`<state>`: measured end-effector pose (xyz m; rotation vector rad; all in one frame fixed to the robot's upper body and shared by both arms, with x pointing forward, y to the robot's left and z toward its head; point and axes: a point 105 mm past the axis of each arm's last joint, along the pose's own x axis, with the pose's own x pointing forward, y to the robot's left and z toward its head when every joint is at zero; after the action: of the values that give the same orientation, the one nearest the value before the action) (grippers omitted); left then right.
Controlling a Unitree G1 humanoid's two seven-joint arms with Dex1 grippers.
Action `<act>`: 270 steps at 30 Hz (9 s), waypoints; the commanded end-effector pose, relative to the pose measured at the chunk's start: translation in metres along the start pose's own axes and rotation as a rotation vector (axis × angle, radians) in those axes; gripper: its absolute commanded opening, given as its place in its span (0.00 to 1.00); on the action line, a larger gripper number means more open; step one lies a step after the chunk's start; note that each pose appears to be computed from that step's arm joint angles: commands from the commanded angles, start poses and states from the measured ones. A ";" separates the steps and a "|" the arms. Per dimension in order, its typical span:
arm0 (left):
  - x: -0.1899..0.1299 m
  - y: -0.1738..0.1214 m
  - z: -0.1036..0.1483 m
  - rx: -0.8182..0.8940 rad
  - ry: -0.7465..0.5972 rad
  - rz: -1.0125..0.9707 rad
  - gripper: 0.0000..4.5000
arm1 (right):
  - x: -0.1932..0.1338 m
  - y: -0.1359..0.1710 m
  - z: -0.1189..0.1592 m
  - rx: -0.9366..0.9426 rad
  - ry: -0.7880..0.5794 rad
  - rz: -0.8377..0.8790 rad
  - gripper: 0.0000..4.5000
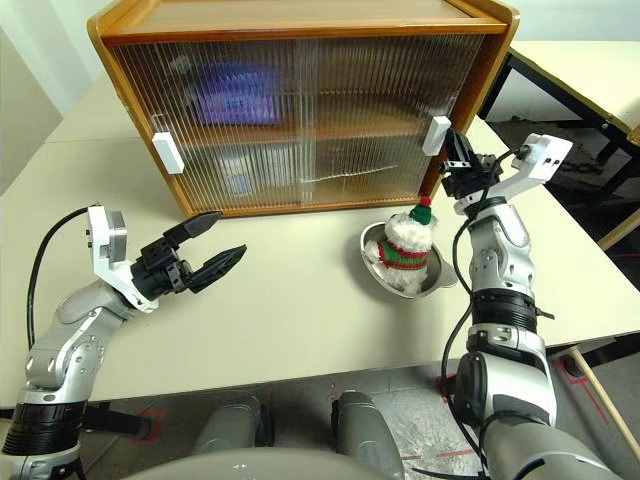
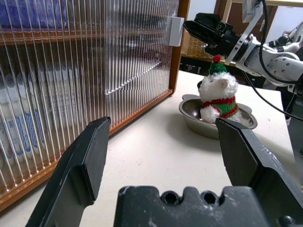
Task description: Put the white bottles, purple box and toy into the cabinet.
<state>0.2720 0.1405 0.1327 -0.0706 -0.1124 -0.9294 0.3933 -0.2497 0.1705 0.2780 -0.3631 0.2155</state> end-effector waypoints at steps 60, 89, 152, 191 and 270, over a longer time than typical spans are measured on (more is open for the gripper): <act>0.000 -0.004 0.001 0.013 0.011 0.001 1.00 | 0.021 0.123 -0.038 0.267 0.085 0.397 0.01; -0.001 -0.005 0.001 0.009 0.012 0.007 1.00 | 0.018 0.159 -0.035 0.302 0.153 0.528 0.01; 0.006 -0.006 0.029 0.000 -0.132 -0.043 1.00 | -0.107 0.031 -0.027 0.036 1.037 0.498 0.87; 0.010 0.000 0.027 -0.013 -0.143 -0.016 1.00 | 0.042 0.025 0.069 -0.128 0.445 0.393 0.03; 0.001 -0.007 0.024 -0.010 -0.125 -0.016 1.00 | -0.170 -0.055 -0.045 0.657 0.902 -0.077 0.99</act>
<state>0.2675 0.1410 0.1534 -0.1509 -0.2205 -0.9264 0.2618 -0.3181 0.0522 0.8034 0.6419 0.3478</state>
